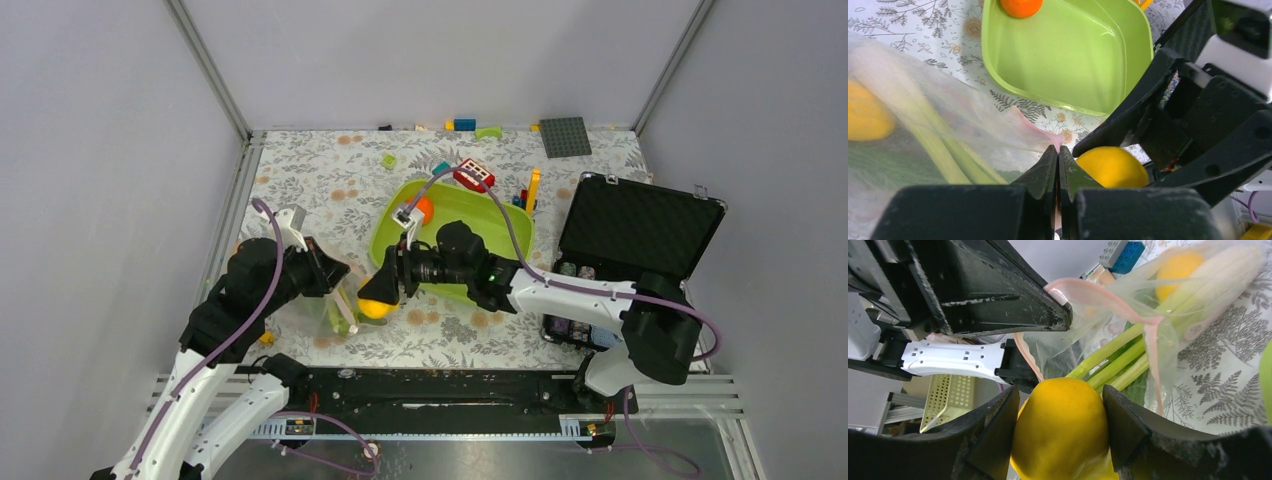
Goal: Place the food in the zip-top bag and seal the zipper
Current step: Place the fake fruit in the zipper food storage bag.
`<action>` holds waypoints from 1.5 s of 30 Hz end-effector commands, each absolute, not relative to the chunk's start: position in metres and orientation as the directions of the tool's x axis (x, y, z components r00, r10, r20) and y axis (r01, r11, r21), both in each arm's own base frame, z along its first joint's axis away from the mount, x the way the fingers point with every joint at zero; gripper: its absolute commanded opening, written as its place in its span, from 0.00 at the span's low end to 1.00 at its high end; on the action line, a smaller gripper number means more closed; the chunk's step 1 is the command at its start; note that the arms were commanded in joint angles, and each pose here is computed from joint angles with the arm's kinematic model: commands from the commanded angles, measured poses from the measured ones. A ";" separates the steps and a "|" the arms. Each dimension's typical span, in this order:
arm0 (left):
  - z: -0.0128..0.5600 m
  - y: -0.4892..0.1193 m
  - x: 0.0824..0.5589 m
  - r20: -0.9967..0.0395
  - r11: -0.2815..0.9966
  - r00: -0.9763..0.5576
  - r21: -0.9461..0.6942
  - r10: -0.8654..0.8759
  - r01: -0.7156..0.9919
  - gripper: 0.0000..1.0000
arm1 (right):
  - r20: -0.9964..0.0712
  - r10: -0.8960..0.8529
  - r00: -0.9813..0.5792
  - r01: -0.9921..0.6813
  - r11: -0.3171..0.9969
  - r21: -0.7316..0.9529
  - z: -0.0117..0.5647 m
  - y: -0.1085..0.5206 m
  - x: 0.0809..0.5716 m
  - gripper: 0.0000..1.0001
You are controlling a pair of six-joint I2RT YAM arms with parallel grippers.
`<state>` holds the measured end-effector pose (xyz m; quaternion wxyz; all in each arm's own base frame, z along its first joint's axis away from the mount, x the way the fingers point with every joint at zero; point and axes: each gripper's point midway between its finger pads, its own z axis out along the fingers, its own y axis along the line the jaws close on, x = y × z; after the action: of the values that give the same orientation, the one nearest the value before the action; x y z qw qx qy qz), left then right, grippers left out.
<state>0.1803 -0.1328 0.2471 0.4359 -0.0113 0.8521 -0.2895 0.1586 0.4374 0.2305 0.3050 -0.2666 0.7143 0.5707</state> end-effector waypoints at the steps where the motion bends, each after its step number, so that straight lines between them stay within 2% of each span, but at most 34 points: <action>1: 0.274 -0.148 0.186 -0.769 0.776 -0.569 -0.538 -0.292 0.330 0.00 | -0.699 0.002 -0.715 -0.681 0.223 0.697 0.228 0.453 0.158 0.33; 4: 0.273 -0.151 0.183 -0.765 0.765 -0.577 -0.545 -0.286 0.343 0.00 | -0.602 0.128 -0.788 -0.517 0.391 0.761 0.205 0.453 0.189 0.30; 7: 0.273 -0.155 0.178 -0.760 0.743 -0.589 -0.556 -0.274 0.372 0.00 | -0.563 0.209 -0.799 -0.432 0.451 0.781 0.195 0.452 0.203 0.30; 17: 0.263 -0.164 0.178 -0.736 0.715 -0.618 -0.587 -0.276 0.379 0.00 | -0.586 0.258 -0.769 -0.352 0.594 0.724 0.193 0.449 0.216 0.34; 32: 0.267 -0.161 0.189 -0.711 0.702 -0.589 -0.639 -0.385 0.313 0.00 | -0.578 0.229 -0.783 -0.327 0.640 0.696 0.178 0.460 0.196 0.67; 36: 0.267 -0.159 0.189 -0.712 0.706 -0.580 -0.640 -0.395 0.304 0.00 | -0.597 0.228 -0.770 -0.342 0.642 0.686 0.182 0.455 0.195 0.85; 37: 0.267 -0.159 0.189 -0.712 0.706 -0.581 -0.640 -0.395 0.304 0.00 | -0.601 0.225 -0.767 -0.346 0.644 0.682 0.182 0.454 0.195 0.95; 38: 0.267 -0.159 0.189 -0.711 0.706 -0.581 -0.640 -0.396 0.303 0.00 | -0.604 0.225 -0.764 -0.350 0.642 0.682 0.183 0.453 0.195 0.99; 45: 0.265 -0.156 0.188 -0.712 0.713 -0.579 -0.637 -0.397 0.294 0.00 | -0.635 0.207 -0.745 -0.413 0.604 0.682 0.197 0.447 0.188 1.00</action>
<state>0.1781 -0.1571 0.2436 0.4163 -0.0254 0.8315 -0.3669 0.1927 0.4480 0.1571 0.3215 -0.0454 0.8567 0.4009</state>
